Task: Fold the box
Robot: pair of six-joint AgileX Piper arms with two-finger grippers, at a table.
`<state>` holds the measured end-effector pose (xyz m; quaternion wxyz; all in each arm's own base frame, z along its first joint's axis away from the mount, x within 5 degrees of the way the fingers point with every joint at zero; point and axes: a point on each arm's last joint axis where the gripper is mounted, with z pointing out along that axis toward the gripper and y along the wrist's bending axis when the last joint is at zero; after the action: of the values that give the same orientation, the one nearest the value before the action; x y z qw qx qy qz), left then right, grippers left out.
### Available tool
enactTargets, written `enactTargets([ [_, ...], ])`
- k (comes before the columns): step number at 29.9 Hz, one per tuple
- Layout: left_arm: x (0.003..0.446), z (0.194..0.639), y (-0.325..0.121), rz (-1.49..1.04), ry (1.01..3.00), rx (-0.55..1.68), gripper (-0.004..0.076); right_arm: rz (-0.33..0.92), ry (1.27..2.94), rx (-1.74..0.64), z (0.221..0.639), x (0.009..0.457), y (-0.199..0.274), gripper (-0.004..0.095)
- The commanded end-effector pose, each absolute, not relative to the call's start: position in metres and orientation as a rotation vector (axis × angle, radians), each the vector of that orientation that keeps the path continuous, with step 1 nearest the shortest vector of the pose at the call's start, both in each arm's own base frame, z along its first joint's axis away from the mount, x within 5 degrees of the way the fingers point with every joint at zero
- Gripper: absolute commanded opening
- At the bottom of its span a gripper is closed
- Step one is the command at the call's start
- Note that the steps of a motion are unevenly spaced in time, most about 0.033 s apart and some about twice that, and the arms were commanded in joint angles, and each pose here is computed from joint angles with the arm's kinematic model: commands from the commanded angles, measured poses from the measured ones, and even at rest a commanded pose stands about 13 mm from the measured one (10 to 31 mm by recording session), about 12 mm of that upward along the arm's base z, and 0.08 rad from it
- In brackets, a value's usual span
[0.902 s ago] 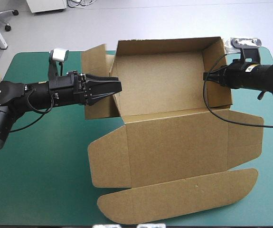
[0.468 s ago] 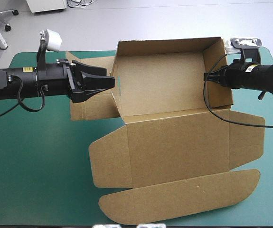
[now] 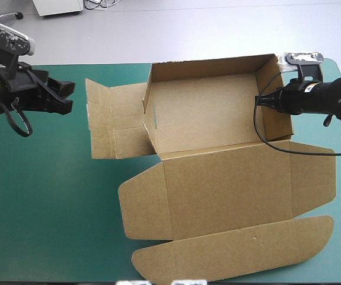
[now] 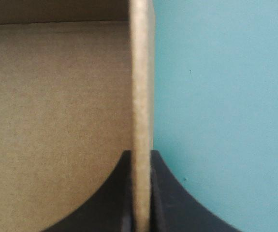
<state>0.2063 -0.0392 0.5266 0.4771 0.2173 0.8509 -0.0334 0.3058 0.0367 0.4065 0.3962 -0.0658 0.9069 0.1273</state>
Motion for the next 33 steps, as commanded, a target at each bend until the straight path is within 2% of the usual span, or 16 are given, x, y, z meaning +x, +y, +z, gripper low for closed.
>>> enactTargets([
  [1,0.199,0.527,-0.018,0.151,2.085,0.388,0.0428,0.371,2.184,-0.118,0.428,0.303,0.037,-0.0019],
  [7,0.218,0.493,0.002,0.212,2.166,0.264,0.0428,0.39,2.207,-0.118,0.422,0.308,0.038,-0.0019],
  [12,0.236,0.457,0.021,0.12,2.224,0.134,0.0428,0.4,2.206,-0.121,0.422,0.308,0.039,-0.0019],
  [21,0.268,0.405,0.051,-0.252,2.267,-0.105,0.0428,0.416,2.214,-0.128,0.421,0.308,0.04,-0.0019],
  [27,0.304,0.364,0.06,-0.486,2.308,-0.216,0.0428,0.474,2.203,-0.124,0.423,0.307,0.043,-0.0019],
  [33,0.33,0.318,0.047,-0.886,2.308,-0.168,0.0428,0.479,2.204,-0.124,0.423,0.307,0.044,-0.0019],
])
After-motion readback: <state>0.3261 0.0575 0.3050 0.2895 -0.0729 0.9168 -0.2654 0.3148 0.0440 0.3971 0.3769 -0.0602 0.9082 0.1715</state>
